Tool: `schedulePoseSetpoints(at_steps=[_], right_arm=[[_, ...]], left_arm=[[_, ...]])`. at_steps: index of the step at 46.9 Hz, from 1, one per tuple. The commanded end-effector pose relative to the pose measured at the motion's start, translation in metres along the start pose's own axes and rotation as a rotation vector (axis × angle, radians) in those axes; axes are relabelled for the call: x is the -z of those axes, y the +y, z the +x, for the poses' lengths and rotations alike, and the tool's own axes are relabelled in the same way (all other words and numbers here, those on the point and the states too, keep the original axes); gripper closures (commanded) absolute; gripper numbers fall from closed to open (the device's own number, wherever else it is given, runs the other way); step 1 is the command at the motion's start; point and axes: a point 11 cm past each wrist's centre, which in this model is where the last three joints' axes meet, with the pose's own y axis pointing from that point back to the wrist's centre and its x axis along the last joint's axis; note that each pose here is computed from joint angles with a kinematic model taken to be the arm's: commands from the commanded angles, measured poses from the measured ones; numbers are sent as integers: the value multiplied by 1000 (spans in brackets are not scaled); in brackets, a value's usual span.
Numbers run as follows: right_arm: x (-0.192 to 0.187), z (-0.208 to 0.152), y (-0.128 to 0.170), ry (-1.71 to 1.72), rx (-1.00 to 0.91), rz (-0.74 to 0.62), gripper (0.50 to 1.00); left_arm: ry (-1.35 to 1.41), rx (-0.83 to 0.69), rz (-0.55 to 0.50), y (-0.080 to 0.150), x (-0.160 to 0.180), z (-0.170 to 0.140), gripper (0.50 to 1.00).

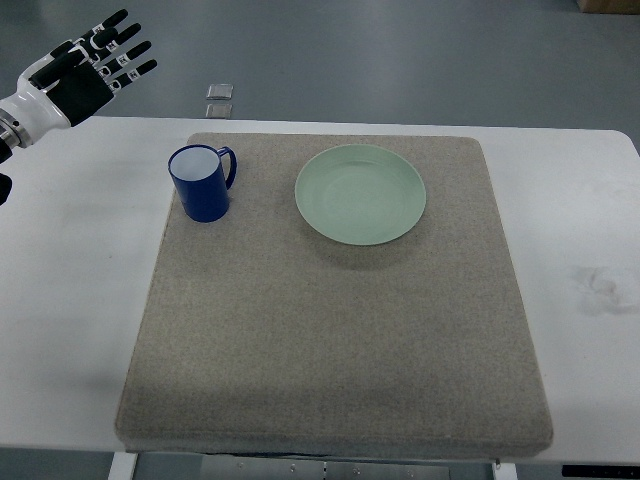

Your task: Place cup left of plate with left hand

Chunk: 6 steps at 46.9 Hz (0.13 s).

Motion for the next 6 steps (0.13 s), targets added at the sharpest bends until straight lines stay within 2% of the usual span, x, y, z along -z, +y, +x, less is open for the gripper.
schedulePoseSetpoints(at_steps=[1, 6], right_arm=[[-2, 1, 0, 1, -7, 0, 568], [-2, 0, 0, 3, -3, -3, 568]], left_arm=[[1, -4, 4, 1, 2, 2, 501], [0, -5, 6, 1, 2, 2, 501]])
